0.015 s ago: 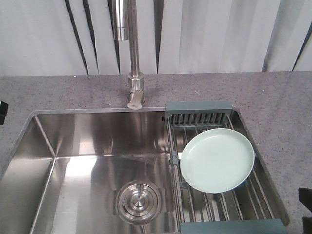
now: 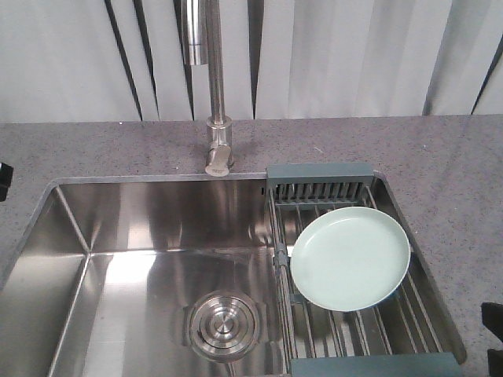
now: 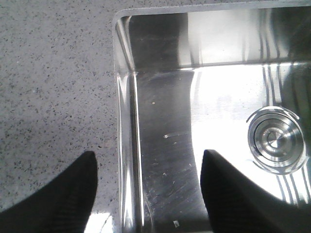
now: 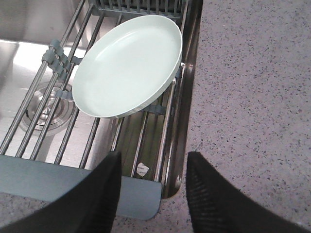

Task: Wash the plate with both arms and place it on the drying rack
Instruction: 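Reach the left gripper toward the faucet handle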

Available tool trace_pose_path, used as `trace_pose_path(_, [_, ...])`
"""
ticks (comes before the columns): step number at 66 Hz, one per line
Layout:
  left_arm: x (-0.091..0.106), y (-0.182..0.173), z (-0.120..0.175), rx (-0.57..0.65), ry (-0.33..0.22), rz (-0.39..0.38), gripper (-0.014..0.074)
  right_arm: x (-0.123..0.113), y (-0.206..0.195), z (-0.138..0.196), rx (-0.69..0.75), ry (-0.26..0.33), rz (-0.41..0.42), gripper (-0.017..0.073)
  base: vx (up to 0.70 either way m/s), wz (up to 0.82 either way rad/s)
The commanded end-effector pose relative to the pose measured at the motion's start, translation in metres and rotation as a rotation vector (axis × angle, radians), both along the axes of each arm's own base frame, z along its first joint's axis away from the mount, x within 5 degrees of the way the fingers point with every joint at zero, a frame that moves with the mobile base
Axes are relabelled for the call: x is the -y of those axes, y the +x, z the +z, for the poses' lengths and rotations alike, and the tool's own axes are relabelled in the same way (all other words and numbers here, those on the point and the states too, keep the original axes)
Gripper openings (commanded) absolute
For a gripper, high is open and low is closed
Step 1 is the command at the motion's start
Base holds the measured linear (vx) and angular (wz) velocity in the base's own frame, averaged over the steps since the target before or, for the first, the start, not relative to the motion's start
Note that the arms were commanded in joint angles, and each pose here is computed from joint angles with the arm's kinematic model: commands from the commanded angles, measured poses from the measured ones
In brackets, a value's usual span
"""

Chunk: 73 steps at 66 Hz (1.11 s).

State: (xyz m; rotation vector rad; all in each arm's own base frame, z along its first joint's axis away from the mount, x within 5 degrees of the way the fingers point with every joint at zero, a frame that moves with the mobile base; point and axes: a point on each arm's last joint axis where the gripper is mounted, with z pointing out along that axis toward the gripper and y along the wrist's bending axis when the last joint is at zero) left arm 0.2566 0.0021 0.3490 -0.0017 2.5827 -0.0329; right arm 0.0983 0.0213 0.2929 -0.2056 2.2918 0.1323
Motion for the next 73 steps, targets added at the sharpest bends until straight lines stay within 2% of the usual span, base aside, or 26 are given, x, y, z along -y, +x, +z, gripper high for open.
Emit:
trace_pose_path(1, [0.003,0.014,0.013,0.084,-0.01,-0.009,0.0381,-0.001,0.004,0.012,0.077,0.012,0.001,0.0319,0.0,0.0])
trace_pose_path(12, [0.003,0.036,0.002,0.08,-0.022,-0.012,0.023,-0.001,0.004,0.012,0.077,0.012,0.001,0.0319,0.0,0.0])
trace_pose_path(21, [0.006,0.052,-0.007,0.091,-0.029,-0.049,0.0085,-0.001,0.004,0.012,0.077,0.012,0.001,0.0319,0.0,0.0])
trace_pose_path(28, [0.012,0.062,-0.01,0.111,-0.078,-0.114,-0.0009,-0.001,0.004,0.012,0.077,0.012,0.001,0.0319,0.0,0.0])
trace_pose_path(33, [0.019,0.068,-0.012,0.131,-0.131,-0.167,-0.0009,-0.001,0.004,0.012,0.077,0.012,0.001,0.0319,0.0,0.0])
trace_pose_path(40, [0.03,0.075,-0.015,0.163,-0.233,-0.236,-0.0008,-0.001,0.004,0.012,0.077,0.012,0.001,0.0319,0.0,0.0])
trace_pose_path(49, [0.042,0.082,-0.015,0.224,-0.322,-0.36,-0.0008,-0.001,0.004,0.012,0.077,0.012,0.001,0.0319,0.0,0.0])
trace_pose_path(50, [0.043,0.082,-0.015,0.227,-0.346,-0.353,-0.0008,-0.001,0.004,0.012,0.077,0.012,0.001,0.0319,0.0,0.0])
trace_pose_path(57, [0.051,0.088,-0.016,0.28,-0.415,-0.434,-0.0008,-0.001,0.004,0.012,0.077,0.012,0.001,0.0319,0.0,0.0])
trace_pose_path(66, [0.06,0.094,-0.022,0.324,-0.477,-0.551,-0.0008,-0.001,0.004,0.012,0.077,0.012,0.001,0.0319,0.0,0.0])
trace_pose_path(73, [0.064,0.1,-0.03,0.336,-0.528,-0.607,-0.0008,-0.001,0.004,0.012,0.077,0.012,0.001,0.0319,0.0,0.0])
